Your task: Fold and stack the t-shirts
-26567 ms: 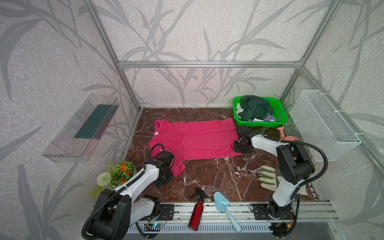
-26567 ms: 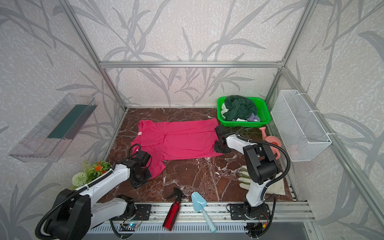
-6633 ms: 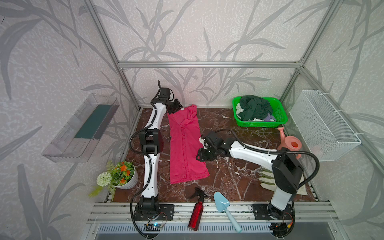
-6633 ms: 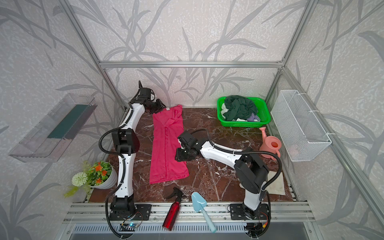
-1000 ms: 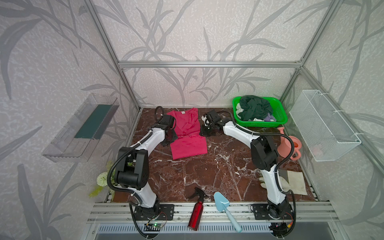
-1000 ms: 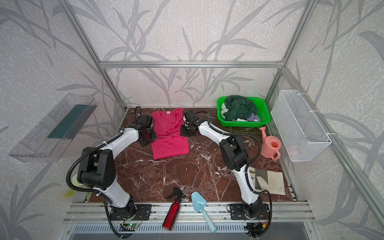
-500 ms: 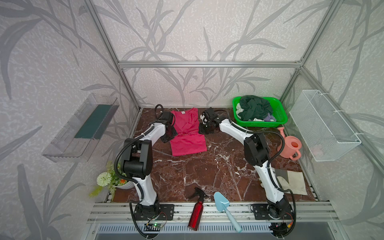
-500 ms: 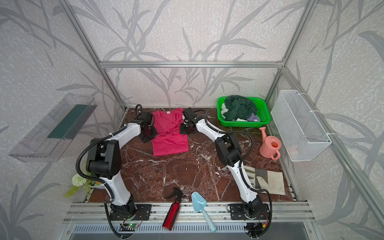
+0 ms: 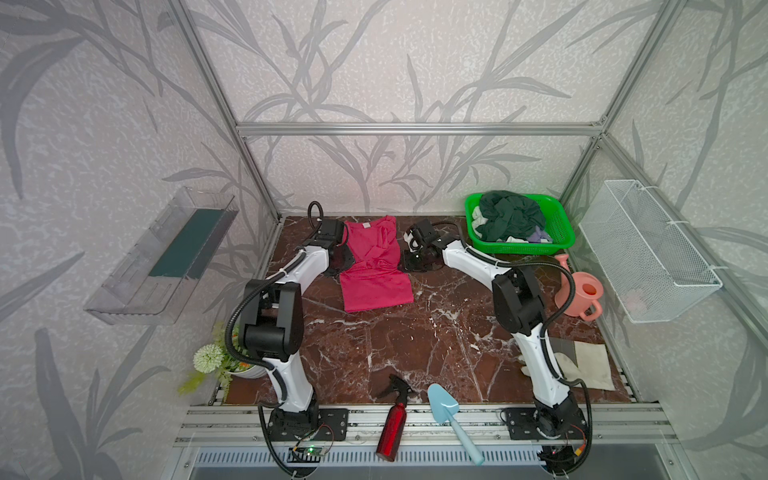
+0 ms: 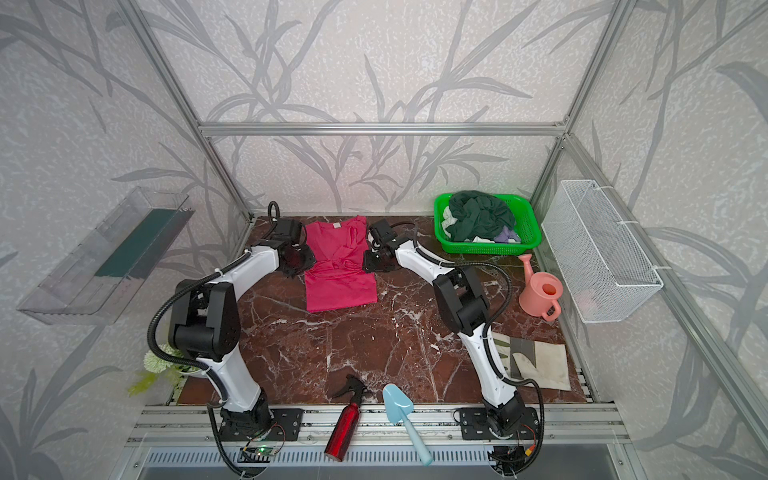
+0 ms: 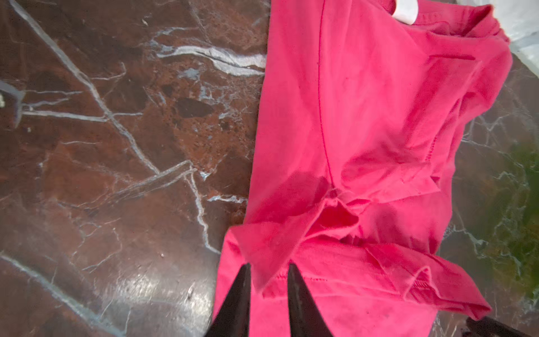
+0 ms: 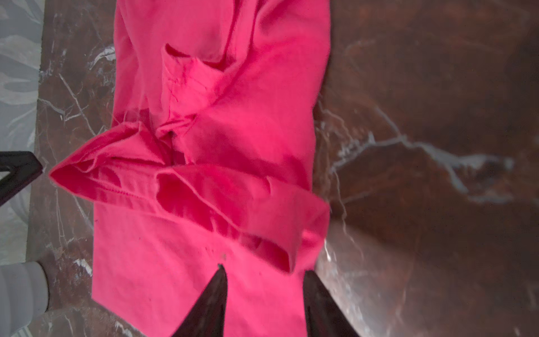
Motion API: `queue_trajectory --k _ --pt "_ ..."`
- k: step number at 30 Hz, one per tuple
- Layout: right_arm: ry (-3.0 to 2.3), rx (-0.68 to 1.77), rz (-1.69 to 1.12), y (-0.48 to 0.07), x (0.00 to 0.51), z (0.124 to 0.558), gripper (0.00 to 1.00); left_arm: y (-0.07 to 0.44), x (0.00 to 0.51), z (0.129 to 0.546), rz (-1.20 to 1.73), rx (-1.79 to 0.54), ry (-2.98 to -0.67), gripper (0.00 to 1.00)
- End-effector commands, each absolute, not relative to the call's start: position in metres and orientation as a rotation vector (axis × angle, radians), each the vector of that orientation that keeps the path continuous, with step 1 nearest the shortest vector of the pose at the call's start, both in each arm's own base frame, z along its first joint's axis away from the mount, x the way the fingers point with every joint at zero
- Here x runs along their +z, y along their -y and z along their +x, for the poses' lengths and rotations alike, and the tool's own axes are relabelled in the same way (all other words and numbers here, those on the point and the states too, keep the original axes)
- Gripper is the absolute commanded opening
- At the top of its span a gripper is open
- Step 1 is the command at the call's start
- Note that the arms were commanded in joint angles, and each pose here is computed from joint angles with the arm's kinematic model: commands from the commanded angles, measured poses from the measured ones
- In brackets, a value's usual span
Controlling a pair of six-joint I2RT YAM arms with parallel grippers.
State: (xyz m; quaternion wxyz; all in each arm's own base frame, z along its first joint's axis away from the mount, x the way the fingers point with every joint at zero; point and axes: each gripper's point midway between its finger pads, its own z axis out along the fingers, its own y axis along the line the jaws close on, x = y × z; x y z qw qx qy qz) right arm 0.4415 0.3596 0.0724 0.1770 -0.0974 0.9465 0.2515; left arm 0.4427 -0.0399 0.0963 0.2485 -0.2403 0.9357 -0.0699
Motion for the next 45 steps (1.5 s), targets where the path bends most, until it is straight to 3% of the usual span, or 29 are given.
queue_trajectory --k 1,9,12,27,38,45 --pt "-2.608 0.743 -0.256 -0.357 0.100 0.425 0.44 0.052 0.101 0.423 -0.602 -0.195 -2.567 0.26" --pt "-2.695 0.750 -0.293 -0.376 0.062 0.386 0.14 0.097 0.064 0.399 -0.481 -0.200 -2.667 0.26" --pt "-2.712 0.734 -0.308 -0.386 0.055 0.383 0.09 0.106 0.054 0.407 -0.460 -0.202 -2.688 0.25" --pt "-2.840 0.651 -0.257 -0.374 0.012 0.358 0.07 0.111 0.018 0.449 -0.453 -0.095 -2.744 0.24" --pt "-2.805 0.676 -0.275 -0.373 0.022 0.356 0.06 0.072 0.089 0.535 -0.481 -0.126 -2.508 0.24" --pt "-2.732 0.680 -0.301 -0.379 0.058 0.369 0.07 0.060 0.108 0.495 -0.540 -0.145 -2.493 0.24"
